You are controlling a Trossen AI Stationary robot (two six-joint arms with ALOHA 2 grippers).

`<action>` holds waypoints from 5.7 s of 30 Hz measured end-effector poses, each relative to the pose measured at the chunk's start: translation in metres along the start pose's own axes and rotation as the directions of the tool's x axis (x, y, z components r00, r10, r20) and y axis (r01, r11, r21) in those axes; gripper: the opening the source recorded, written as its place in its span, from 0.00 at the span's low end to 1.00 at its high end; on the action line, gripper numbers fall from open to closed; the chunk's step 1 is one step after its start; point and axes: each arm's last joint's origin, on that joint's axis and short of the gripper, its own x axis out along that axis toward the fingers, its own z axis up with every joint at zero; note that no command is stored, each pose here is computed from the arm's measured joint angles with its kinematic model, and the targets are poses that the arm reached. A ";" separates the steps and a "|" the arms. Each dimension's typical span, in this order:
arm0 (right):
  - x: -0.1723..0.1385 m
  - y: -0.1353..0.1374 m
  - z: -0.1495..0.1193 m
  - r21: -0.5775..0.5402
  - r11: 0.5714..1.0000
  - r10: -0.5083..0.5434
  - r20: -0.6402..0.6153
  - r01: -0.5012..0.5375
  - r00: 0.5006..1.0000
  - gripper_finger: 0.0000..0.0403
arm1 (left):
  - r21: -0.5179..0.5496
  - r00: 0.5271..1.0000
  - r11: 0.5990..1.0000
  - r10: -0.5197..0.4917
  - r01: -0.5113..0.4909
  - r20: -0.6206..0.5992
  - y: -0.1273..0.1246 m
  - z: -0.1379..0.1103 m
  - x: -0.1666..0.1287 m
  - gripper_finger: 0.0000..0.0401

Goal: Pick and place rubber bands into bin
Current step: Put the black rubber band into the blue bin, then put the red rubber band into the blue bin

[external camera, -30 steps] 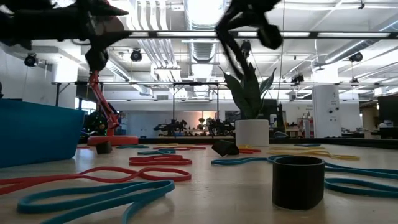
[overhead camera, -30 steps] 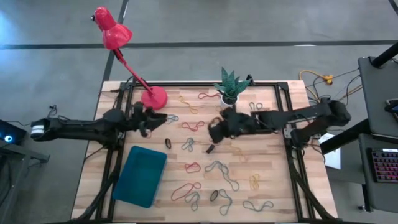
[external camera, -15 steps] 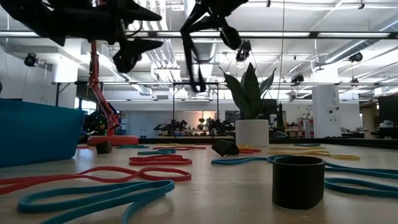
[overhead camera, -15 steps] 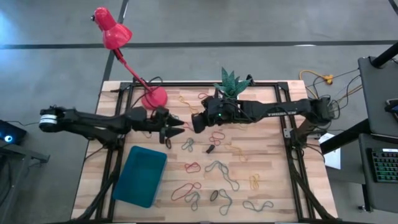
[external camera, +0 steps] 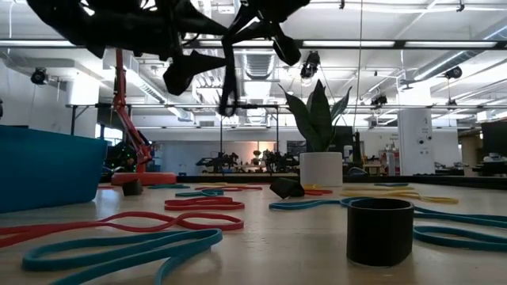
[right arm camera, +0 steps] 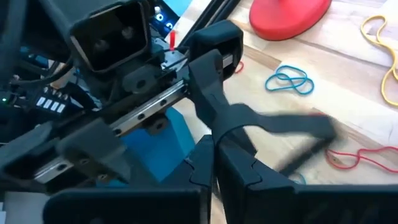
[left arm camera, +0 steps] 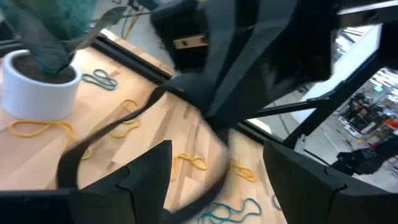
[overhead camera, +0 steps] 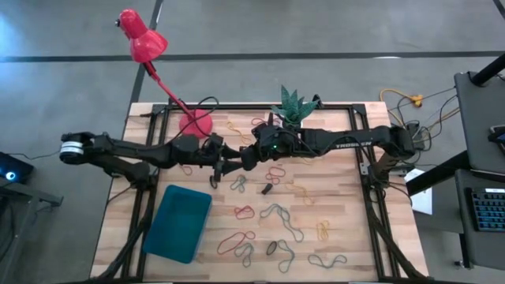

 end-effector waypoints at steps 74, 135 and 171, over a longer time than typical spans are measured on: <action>-0.015 -0.002 -0.016 -0.107 0.993 -0.068 -0.272 0.040 0.960 0.46 | -0.253 0.409 0.924 -0.121 -0.287 -0.904 -0.058 -0.077 -0.135 0.00; -0.118 -0.102 -0.190 -0.159 0.902 -0.430 -0.415 0.402 0.802 0.52 | 0.205 0.729 0.943 0.333 -0.262 -0.599 -0.071 -0.040 -0.109 0.53; -0.095 -0.113 -0.152 -0.222 0.885 -0.465 -0.375 0.409 0.802 0.52 | 0.310 0.015 0.613 0.465 -0.726 -0.885 0.136 -0.031 -0.072 0.48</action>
